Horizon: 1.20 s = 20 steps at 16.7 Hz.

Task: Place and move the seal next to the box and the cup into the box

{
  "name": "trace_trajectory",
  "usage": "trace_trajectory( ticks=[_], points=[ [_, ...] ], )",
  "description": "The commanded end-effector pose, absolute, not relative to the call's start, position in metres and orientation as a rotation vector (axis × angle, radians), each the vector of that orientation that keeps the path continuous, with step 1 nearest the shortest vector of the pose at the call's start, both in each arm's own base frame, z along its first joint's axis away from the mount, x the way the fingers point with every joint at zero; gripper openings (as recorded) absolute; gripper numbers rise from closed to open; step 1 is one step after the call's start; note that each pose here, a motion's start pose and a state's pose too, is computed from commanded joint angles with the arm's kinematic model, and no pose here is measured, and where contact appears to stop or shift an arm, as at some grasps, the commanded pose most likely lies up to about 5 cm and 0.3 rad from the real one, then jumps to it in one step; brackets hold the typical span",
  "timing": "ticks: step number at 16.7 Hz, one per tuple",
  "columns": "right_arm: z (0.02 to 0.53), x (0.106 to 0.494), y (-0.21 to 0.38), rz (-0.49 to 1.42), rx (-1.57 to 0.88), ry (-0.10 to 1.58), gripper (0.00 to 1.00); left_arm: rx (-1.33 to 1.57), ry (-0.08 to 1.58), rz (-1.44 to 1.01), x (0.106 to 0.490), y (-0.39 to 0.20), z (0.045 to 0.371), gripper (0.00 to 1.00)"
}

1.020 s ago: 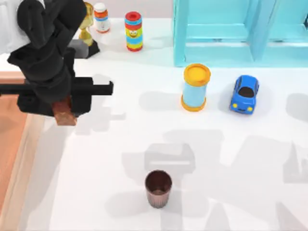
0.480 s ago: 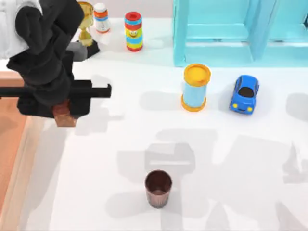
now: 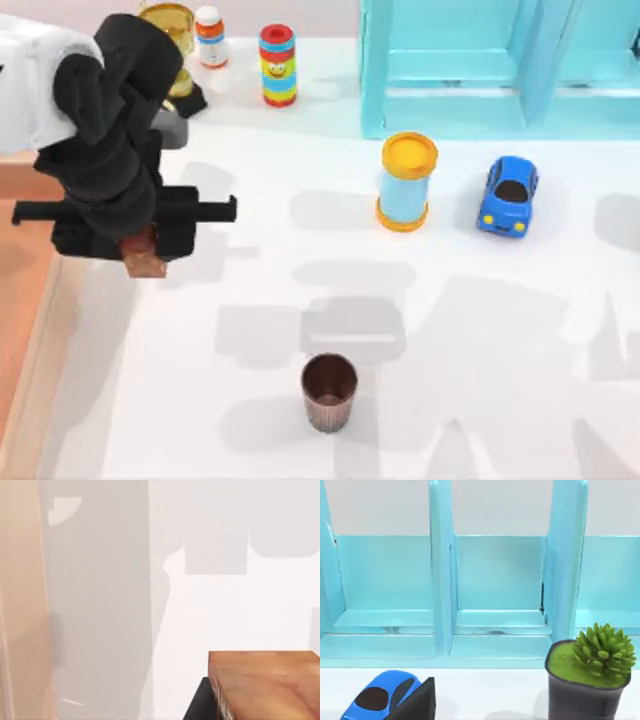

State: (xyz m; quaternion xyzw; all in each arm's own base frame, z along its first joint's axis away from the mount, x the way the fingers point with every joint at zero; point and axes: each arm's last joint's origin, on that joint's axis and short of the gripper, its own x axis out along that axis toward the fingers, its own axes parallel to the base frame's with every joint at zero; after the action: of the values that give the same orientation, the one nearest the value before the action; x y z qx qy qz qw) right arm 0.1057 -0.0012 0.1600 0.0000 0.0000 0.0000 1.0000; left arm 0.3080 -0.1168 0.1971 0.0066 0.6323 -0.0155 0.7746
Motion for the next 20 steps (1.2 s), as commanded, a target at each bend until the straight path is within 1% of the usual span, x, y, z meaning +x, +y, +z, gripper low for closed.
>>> trace_trajectory(
  ticks=[5, 9, 20],
  points=[
    [0.16, 0.106, -0.001, 0.0, 0.0, 0.0, 1.0, 0.012, 1.369, -0.033, 0.31, -0.116, 0.176, 0.0],
    [0.16, 0.106, -0.001, 0.0, 0.0, 0.0, 1.0, 0.012, 1.369, -0.033, 0.31, -0.116, 0.175, 0.0],
    [0.16, 0.106, -0.001, 0.0, 0.0, 0.0, 1.0, 0.012, 1.369, -0.033, 0.31, -0.116, 0.175, 0.83]
  ],
)
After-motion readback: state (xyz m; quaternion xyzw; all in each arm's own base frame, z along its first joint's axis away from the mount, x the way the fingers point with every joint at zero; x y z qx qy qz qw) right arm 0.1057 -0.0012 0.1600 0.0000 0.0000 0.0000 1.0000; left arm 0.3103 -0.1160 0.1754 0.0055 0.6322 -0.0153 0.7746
